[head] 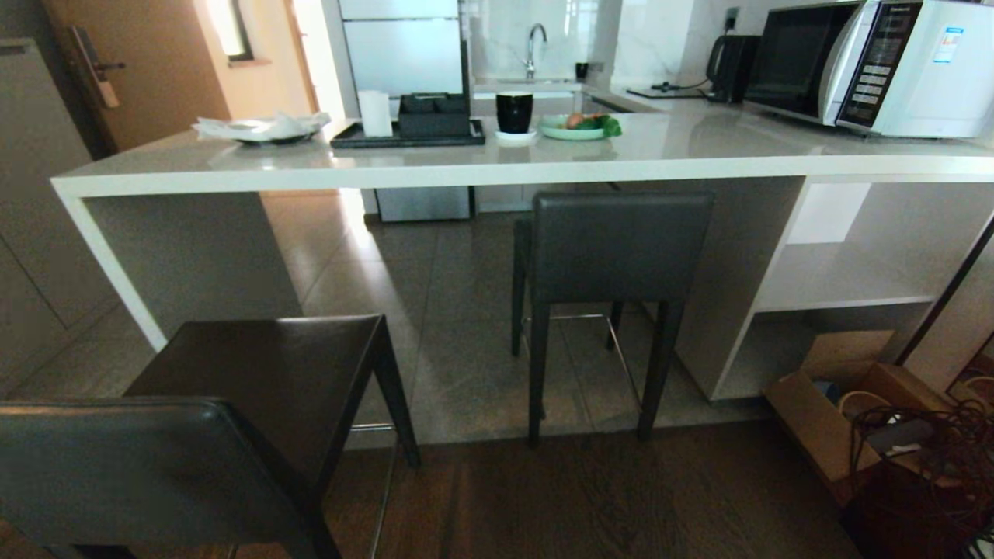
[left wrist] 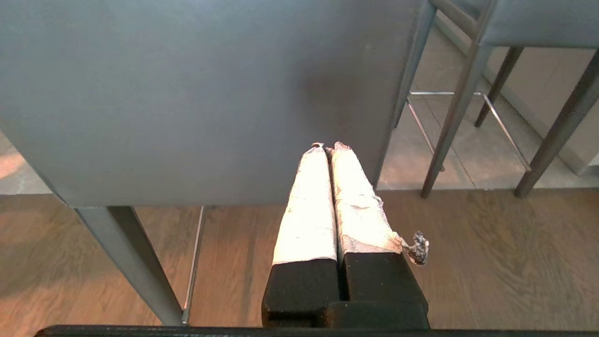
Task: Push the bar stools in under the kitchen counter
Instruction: Push the gray chair back under the dining table
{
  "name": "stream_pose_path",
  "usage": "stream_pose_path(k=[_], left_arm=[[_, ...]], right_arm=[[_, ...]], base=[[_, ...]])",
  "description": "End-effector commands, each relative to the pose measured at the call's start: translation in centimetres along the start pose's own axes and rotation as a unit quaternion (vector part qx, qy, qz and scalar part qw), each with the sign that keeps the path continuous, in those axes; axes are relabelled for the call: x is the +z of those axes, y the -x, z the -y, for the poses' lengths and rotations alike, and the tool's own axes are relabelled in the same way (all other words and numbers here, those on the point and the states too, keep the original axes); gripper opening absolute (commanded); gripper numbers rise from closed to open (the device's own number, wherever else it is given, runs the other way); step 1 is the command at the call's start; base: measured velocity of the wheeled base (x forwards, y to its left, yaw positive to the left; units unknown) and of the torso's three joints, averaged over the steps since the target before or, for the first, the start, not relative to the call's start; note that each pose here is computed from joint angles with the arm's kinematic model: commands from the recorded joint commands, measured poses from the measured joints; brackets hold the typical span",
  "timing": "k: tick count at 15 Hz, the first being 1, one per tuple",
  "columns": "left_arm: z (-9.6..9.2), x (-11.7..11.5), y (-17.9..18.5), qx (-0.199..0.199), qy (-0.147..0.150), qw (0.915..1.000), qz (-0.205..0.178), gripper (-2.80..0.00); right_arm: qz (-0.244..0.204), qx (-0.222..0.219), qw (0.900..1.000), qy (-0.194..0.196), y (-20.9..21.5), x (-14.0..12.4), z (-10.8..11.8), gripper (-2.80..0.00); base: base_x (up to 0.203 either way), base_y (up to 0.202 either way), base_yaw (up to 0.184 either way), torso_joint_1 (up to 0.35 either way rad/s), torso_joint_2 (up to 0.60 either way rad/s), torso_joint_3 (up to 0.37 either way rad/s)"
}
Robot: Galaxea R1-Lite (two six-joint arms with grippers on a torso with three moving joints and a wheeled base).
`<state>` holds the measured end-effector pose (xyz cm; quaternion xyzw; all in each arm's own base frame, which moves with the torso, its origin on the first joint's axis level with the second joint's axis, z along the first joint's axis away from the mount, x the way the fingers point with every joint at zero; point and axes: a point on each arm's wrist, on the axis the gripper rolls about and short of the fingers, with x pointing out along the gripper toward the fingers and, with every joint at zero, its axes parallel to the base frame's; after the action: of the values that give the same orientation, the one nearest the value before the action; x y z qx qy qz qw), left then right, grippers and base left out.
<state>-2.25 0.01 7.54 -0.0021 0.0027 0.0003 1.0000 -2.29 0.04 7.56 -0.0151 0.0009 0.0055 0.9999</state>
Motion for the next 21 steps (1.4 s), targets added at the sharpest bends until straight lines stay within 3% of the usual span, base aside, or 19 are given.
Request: stream_pose_path(k=[1, 21], left_arm=[[0.00, 0.01, -0.01, 0.000, 0.000, 1.0000, 0.000, -2.80], [0.00, 0.01, -0.01, 0.000, 0.000, 1.0000, 0.000, -2.80]], right_arm=[[0.000, 0.000, 1.000, 0.001, 0.01, 0.01, 0.00, -2.80], [0.000, 0.000, 1.000, 0.000, 0.01, 0.01, 0.00, -2.80]], base=[[0.008, 0.061, -0.007, 0.007, 0.01, -0.002], [0.000, 0.190, -0.001, 0.003, 0.00, 0.002]])
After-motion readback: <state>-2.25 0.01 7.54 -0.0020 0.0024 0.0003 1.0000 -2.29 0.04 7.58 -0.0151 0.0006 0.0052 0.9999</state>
